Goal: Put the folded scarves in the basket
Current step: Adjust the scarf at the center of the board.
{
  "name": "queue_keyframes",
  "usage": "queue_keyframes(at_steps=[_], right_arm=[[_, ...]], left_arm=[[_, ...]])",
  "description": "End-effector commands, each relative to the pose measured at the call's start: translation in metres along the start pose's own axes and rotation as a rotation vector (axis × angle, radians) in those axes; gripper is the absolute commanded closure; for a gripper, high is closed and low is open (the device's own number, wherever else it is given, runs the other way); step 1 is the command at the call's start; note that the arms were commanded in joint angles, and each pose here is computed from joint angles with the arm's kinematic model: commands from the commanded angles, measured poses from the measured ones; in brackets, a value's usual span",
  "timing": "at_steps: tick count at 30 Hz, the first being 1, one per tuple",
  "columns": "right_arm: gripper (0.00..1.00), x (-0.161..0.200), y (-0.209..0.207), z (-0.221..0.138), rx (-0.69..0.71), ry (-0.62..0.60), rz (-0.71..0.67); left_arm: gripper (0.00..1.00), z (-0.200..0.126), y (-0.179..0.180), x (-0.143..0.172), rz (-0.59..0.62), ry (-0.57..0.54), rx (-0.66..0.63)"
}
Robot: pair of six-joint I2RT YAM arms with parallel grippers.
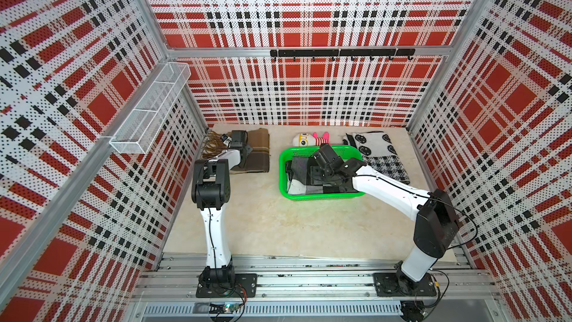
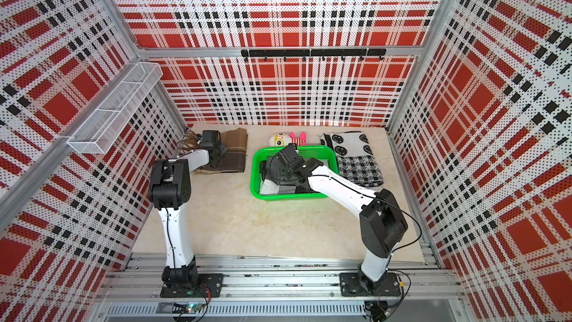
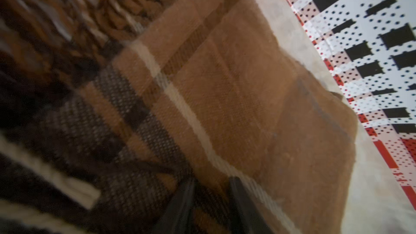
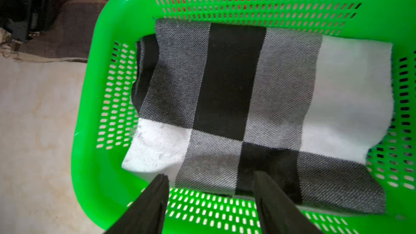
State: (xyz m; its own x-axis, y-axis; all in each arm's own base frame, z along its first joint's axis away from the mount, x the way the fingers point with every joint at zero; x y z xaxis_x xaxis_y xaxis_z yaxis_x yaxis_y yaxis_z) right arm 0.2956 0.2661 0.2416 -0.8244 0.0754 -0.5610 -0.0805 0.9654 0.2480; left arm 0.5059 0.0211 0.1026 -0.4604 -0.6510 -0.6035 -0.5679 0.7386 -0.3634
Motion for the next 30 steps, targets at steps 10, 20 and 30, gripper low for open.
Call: queue_keyframes(at_steps=[10, 20, 30], right_arm=[[0.32, 0.058, 0.077, 0.002, -0.191, 0.078, -0.071], [0.35, 0.102, 0.141, 0.024, -0.316, 0.217, -0.071], [0.35, 0.111, 0.162, 0.062, -0.301, 0.273, 0.054]], left_arm=[[0.72, -0.076, 0.047, 0.087, -0.035, 0.044, -0.050], [0.75, -0.136, 0.041, 0.129, -0.067, 0.063, 0.072], [0.73, -0.130, 0.006, 0.039, 0.064, -0.051, 0.120]])
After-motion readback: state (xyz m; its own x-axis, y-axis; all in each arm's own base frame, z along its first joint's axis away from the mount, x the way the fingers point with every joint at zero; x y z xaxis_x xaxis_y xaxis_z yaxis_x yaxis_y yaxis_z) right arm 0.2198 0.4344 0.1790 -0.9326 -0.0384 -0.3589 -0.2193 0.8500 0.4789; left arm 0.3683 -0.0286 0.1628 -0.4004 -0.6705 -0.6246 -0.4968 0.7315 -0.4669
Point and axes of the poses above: each gripper's point midway between its finger pads, its own z axis out along the fingers, its own y axis along the line the jaws close on, x = y × z, the point moved 10 cm from there along -z, back along the fingers, and after that the axes turned 7 degrees about z, right-handed, at the moved point
